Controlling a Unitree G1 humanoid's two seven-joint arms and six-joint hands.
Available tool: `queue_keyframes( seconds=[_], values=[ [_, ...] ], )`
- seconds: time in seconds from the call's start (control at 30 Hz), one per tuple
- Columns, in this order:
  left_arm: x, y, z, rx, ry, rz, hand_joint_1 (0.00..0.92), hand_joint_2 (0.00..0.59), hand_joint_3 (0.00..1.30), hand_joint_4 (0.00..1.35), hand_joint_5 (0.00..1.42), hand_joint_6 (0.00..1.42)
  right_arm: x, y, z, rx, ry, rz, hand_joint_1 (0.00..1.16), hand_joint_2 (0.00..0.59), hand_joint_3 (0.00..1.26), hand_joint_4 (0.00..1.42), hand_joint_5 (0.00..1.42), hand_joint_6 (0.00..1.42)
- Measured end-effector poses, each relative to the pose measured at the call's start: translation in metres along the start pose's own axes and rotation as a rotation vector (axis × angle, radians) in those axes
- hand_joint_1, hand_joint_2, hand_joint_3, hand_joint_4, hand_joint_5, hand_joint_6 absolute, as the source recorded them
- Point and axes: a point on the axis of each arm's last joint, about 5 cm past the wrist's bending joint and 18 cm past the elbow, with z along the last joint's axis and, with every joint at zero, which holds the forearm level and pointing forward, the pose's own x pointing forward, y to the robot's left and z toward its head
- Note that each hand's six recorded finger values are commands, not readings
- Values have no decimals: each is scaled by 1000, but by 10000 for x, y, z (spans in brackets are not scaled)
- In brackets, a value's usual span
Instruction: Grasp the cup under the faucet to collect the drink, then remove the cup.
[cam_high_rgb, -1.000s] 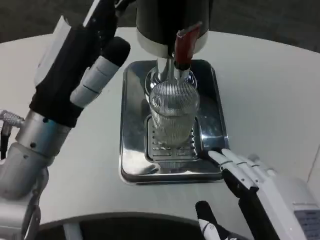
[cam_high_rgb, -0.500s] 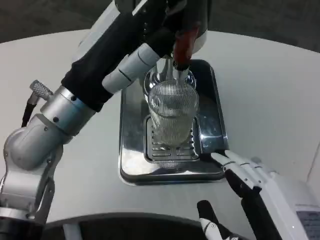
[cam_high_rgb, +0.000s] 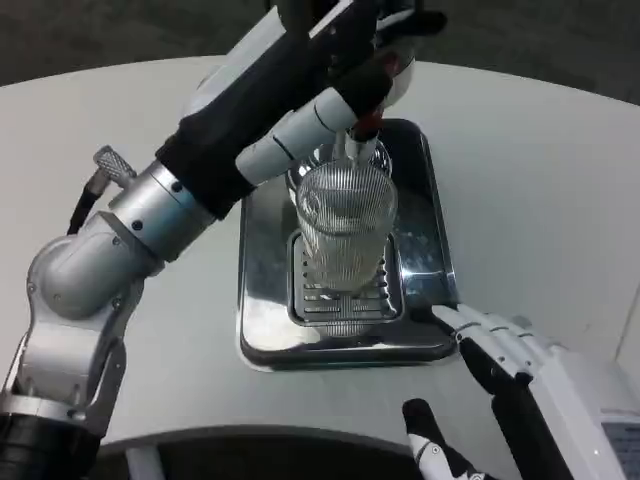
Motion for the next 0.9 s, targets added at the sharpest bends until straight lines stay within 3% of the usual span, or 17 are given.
queue_keyframes(
  seconds=[0.23,0.6,0.8,0.9],
  values=[
    [12,-27,-11,39,32,-22,0,141,0,0,163,146,-25,-3,-14,19,22,4,472,481,220,174,196,176],
    [40,-52,23,110,42,-72,0,141,0,0,144,132,-29,-11,-23,31,26,-1,471,481,219,174,198,179],
    [50,-41,90,213,35,-125,0,140,0,0,126,110,-28,-10,-21,36,27,-3,471,481,219,174,198,179],
    [62,-40,157,330,32,-169,0,134,0,0,107,92,-27,-8,-17,41,30,-7,471,481,223,174,198,180]
  ],
)
